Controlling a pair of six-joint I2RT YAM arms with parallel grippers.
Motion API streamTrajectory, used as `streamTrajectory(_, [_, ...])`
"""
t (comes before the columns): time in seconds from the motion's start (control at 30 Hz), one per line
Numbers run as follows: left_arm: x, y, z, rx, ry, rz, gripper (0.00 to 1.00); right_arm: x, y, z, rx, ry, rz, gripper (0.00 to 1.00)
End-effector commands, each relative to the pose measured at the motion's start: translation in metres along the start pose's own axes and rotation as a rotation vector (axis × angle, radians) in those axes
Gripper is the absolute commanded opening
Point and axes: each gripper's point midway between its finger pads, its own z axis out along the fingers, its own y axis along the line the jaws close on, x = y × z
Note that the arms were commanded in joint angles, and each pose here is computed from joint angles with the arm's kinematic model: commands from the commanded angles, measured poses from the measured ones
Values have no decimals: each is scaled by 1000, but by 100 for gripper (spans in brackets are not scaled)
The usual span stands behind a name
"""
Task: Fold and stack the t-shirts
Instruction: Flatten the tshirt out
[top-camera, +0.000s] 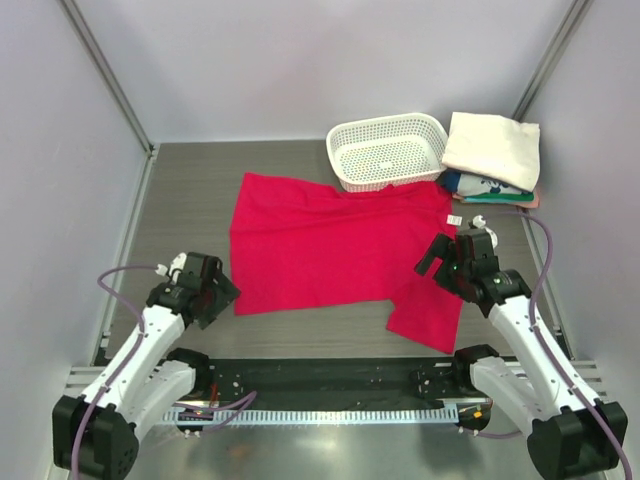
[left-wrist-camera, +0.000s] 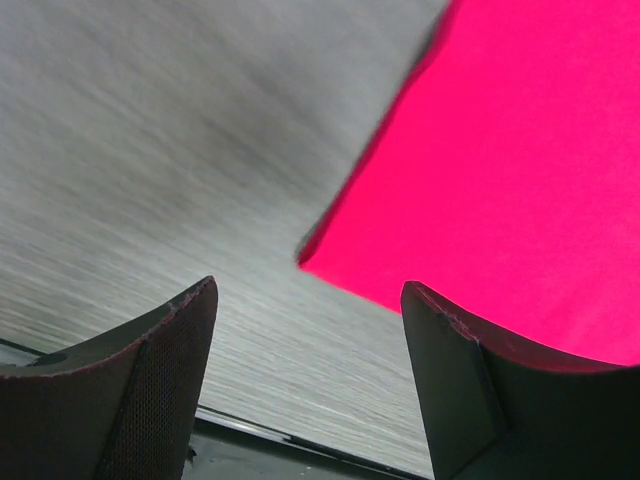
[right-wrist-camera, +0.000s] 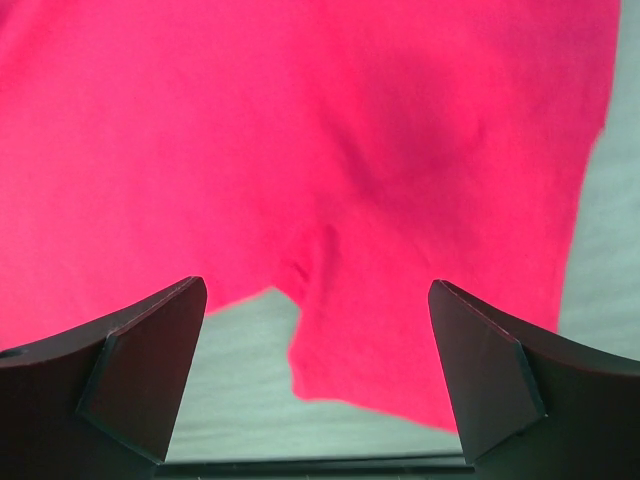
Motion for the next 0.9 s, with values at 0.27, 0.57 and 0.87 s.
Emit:
streamTrajectory(0.27, [46, 9, 38, 2, 75, -48, 68, 7, -11, -11, 33, -18, 115, 100])
streamTrajectory(0.57, [39, -16, 53, 87, 40, -25, 16, 15, -26, 5, 122, 3, 153, 100])
streamTrajectory(0.87, [-70, 6, 52, 24, -116, -205, 0, 49, -26, 27, 146, 148, 178, 100])
